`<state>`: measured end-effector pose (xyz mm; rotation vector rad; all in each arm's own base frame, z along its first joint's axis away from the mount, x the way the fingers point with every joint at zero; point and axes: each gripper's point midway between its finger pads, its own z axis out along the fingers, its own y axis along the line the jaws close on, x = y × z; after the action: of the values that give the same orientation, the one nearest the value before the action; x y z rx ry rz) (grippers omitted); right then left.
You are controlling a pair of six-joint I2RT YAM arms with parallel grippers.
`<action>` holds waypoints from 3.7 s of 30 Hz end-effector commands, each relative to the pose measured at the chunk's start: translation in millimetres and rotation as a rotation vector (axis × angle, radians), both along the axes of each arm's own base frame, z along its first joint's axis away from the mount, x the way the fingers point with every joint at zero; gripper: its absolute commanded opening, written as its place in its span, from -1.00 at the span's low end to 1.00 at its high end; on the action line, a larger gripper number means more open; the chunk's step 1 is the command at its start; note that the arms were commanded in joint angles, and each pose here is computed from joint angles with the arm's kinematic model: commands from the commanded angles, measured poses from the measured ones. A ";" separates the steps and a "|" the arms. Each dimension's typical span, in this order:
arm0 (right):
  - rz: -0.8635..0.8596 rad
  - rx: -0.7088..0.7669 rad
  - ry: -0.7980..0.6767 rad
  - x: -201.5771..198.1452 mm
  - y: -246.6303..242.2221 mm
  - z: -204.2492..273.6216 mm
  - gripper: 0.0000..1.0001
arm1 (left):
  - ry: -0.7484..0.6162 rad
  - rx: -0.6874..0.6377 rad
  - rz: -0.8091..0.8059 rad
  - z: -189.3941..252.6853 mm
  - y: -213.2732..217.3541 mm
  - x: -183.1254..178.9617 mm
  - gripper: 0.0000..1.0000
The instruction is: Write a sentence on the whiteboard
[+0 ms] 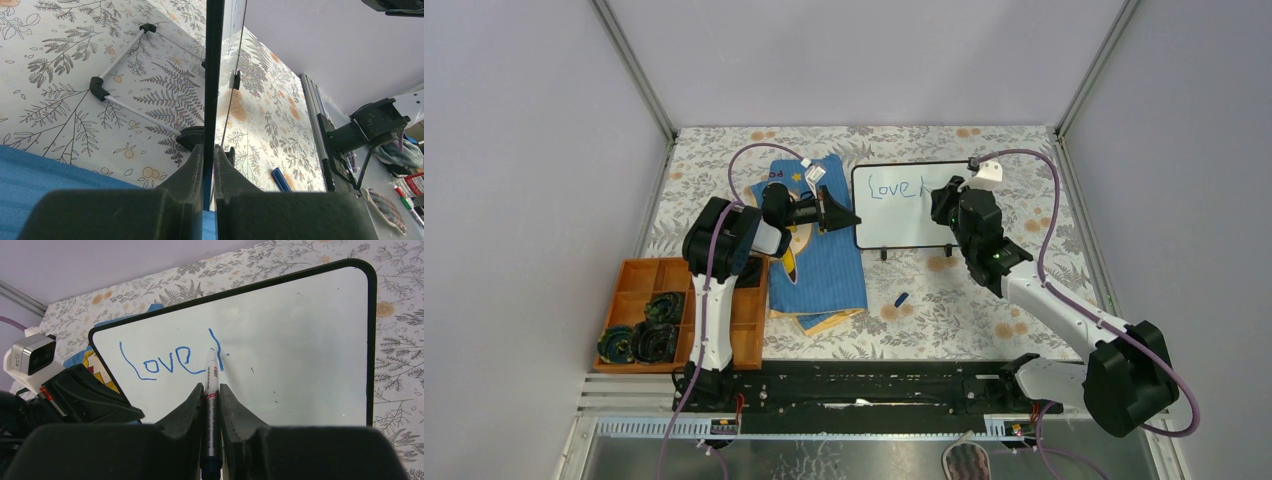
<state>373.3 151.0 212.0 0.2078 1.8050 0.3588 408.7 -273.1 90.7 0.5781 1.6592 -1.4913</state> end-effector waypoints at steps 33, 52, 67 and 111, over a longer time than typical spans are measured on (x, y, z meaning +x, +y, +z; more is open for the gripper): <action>-0.121 -0.030 -0.001 13.6 -20.1 0.3 -1.00 | 0.056 0.044 0.029 -18.9 9.7 -1.1 -1.00; -0.048 -0.042 0.058 -1.5 -13.4 -27.2 -1.00 | 0.059 0.045 0.031 -19.9 9.9 -0.9 -1.00; -0.086 -0.028 -0.016 -6.0 -24.3 0.0 -1.00 | 0.056 0.046 0.029 -19.7 9.3 -1.4 -1.00; -0.094 -0.020 -0.061 18.2 -20.0 18.5 -1.00 | 0.058 0.055 0.025 -21.4 8.3 -4.1 -1.00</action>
<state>380.8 122.3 200.9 0.2801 1.8118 0.2132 407.8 -272.5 90.4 0.5854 1.6679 -1.4788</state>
